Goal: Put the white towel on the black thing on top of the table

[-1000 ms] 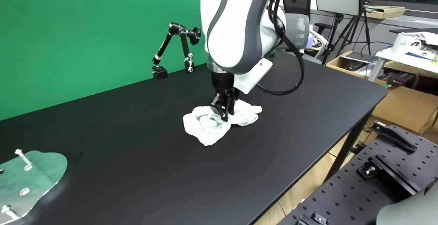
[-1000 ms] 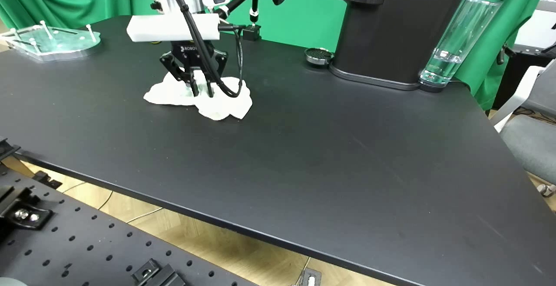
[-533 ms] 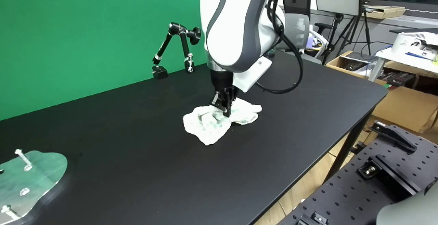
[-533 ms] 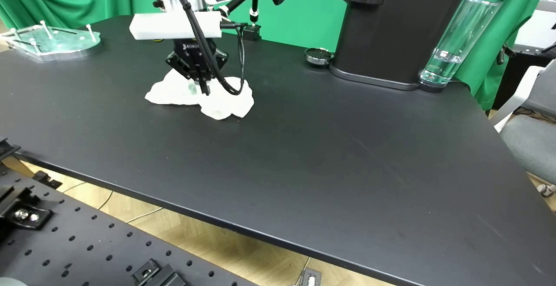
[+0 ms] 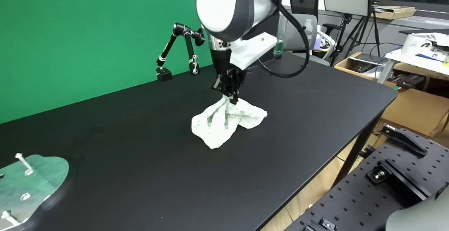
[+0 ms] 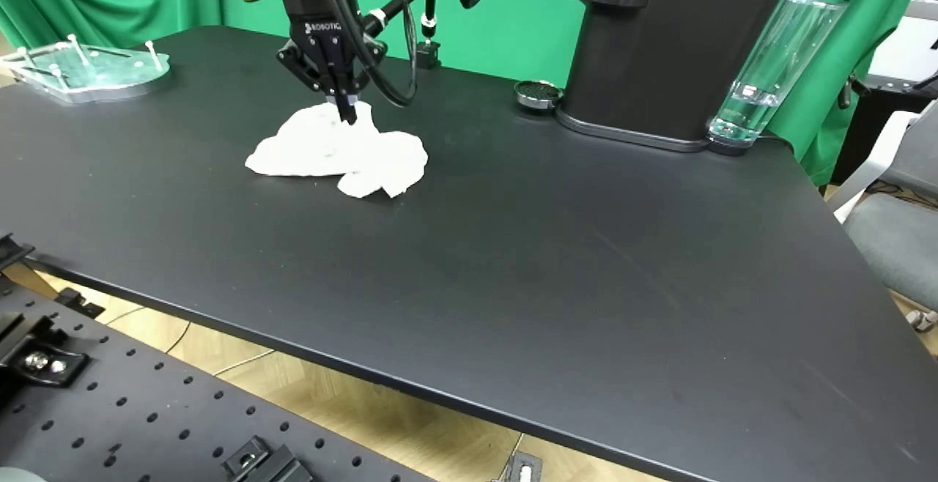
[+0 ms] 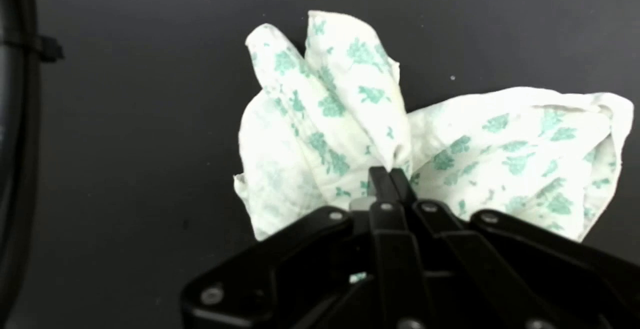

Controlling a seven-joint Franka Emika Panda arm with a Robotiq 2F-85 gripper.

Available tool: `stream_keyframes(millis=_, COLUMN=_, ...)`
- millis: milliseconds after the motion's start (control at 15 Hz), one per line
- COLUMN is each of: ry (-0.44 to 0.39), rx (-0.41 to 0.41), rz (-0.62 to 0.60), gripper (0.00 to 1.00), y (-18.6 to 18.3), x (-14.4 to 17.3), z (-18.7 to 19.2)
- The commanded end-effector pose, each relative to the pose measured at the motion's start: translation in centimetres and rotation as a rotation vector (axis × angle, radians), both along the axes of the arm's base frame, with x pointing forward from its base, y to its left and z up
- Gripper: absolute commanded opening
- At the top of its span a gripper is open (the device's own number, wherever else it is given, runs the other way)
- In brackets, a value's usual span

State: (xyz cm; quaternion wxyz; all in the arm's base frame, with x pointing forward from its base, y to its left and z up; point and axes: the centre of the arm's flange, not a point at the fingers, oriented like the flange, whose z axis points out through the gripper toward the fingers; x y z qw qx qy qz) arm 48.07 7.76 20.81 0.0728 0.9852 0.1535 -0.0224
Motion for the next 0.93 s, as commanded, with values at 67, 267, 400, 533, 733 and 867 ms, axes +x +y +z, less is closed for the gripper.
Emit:
stream_keyframes(millis=67, ry=-0.017, rx=-0.037, rz=-0.066, gripper=0.0, y=1.2, x=1.2, z=5.7)
stream_keyframes(millis=267, ry=-0.016, rx=-0.047, rz=-0.063, gripper=0.0, y=2.0, x=2.6, z=9.1)
stream_keyframes(millis=400, ry=-0.01, rx=-0.063, rz=-0.052, gripper=0.0, y=2.9, x=3.9, z=11.6)
stream_keyframes(millis=533, ry=-0.004, rx=-0.083, rz=-0.042, gripper=0.0, y=4.2, x=5.0, z=15.1)
stream_keyframes(millis=733, ry=-0.017, rx=-0.109, rz=-0.05, gripper=0.0, y=5.9, x=6.9, z=19.5)
stream_keyframes(millis=867, ry=-0.034, rx=-0.118, rz=-0.066, gripper=0.0, y=6.8, x=8.3, z=22.0)
